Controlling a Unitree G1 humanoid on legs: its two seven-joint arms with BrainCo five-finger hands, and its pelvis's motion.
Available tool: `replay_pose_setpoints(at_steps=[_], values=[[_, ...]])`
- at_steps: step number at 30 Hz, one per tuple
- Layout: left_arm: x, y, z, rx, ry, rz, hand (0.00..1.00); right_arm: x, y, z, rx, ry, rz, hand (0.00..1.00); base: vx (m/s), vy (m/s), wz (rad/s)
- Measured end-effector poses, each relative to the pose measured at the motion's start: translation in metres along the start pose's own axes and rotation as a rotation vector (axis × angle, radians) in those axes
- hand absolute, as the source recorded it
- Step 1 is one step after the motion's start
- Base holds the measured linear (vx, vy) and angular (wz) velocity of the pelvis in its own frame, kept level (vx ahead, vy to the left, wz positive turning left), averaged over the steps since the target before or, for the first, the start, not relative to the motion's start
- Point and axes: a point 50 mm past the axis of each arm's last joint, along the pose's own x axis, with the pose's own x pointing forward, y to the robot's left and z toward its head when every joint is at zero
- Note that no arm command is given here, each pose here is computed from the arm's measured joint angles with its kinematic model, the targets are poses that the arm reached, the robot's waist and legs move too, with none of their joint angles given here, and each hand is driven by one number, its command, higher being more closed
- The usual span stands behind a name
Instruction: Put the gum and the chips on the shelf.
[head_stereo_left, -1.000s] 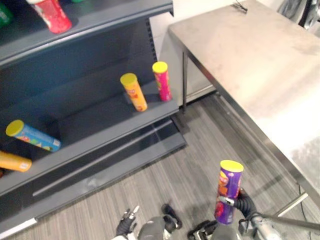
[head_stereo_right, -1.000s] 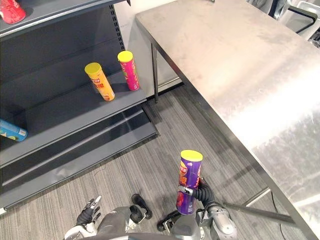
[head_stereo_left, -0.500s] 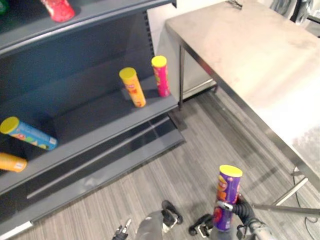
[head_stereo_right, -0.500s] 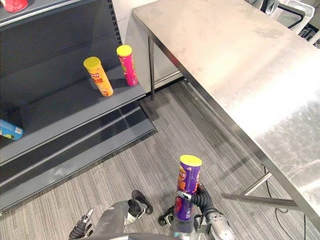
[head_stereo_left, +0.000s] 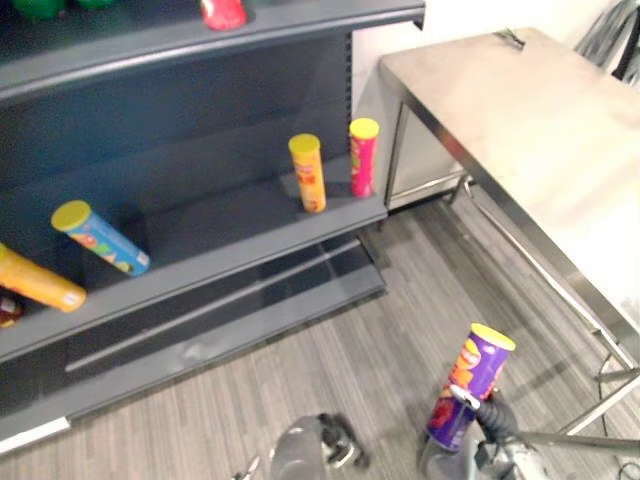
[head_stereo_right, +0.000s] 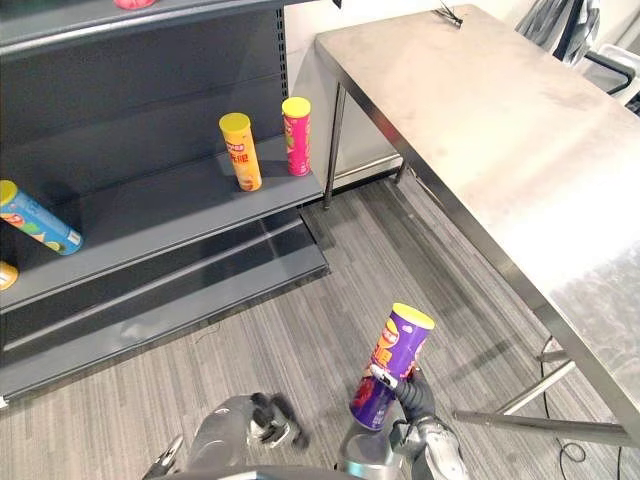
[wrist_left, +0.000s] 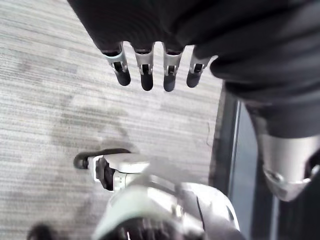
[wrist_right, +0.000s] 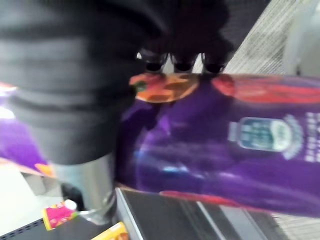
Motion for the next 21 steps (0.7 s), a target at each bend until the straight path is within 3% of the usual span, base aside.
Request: replay_pose_setpoints(at_steps=[3, 11, 19, 21], values=[[0.006, 0.005, 0.023, 0.038, -0.049, 0.007, 0.00, -0.010, -0.001, -0.003, 0.080, -0.007, -0.037, 1.00, 0.00, -0.172, 1.15], [0.007, -0.012, 0.026, 0.047, -0.073, -0.045, 0.00, -0.015, -0.009, -0.002, 0.138, -0.014, -0.052, 1.00, 0.12, -0.227, 0.40], [0.006, -0.023, 0.028, 0.042, -0.093, -0.091, 0.00, -0.017, -0.018, -0.002, 0.125, -0.007, -0.083, 1.00, 0.20, -0.081, 0.11], [0.006, -0.024, 0.030, 0.051, -0.103, -0.111, 0.00, -0.008, -0.017, 0.010, 0.046, -0.015, -0.034, 1.00, 0.12, -0.018, 0.20]])
